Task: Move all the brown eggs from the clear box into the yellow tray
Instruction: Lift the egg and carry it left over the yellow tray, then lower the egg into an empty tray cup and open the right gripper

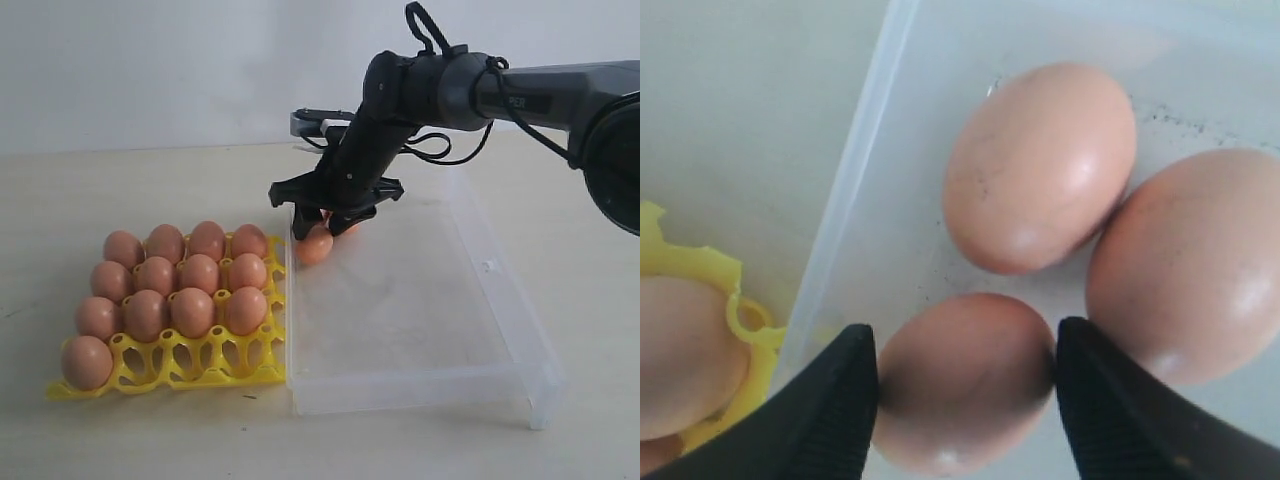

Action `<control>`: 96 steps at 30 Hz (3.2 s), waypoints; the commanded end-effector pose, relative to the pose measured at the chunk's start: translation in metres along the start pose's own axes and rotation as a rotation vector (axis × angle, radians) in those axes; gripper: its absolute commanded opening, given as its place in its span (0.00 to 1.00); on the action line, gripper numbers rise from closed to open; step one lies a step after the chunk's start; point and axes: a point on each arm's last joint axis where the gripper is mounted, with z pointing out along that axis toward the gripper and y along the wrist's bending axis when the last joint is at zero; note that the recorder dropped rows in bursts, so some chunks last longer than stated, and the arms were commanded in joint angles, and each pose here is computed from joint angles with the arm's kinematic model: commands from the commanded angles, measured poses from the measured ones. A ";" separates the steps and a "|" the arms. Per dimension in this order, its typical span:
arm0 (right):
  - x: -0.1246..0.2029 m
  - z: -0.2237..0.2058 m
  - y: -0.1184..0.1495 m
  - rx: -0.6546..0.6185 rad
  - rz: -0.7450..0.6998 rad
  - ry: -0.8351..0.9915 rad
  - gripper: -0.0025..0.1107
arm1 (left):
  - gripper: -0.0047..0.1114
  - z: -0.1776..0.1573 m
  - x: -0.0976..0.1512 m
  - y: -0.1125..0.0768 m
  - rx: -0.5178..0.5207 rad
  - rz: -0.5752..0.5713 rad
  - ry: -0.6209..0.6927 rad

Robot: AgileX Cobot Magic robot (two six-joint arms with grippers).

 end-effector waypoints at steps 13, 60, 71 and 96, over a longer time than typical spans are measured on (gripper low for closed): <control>0.009 0.028 -0.007 -0.002 -0.004 0.063 0.53 | 0.04 -0.001 -0.002 0.000 0.004 -0.005 -0.016; 0.057 -0.060 0.054 0.029 -0.296 -0.494 0.02 | 0.04 -0.001 -0.002 0.000 0.004 -0.005 -0.016; 0.102 -0.058 0.149 0.040 -0.658 -0.629 0.02 | 0.04 -0.001 -0.002 0.000 0.004 -0.005 -0.016; 0.096 -0.046 0.196 -0.112 -0.595 -0.587 0.02 | 0.04 -0.001 -0.002 0.000 0.004 -0.005 -0.016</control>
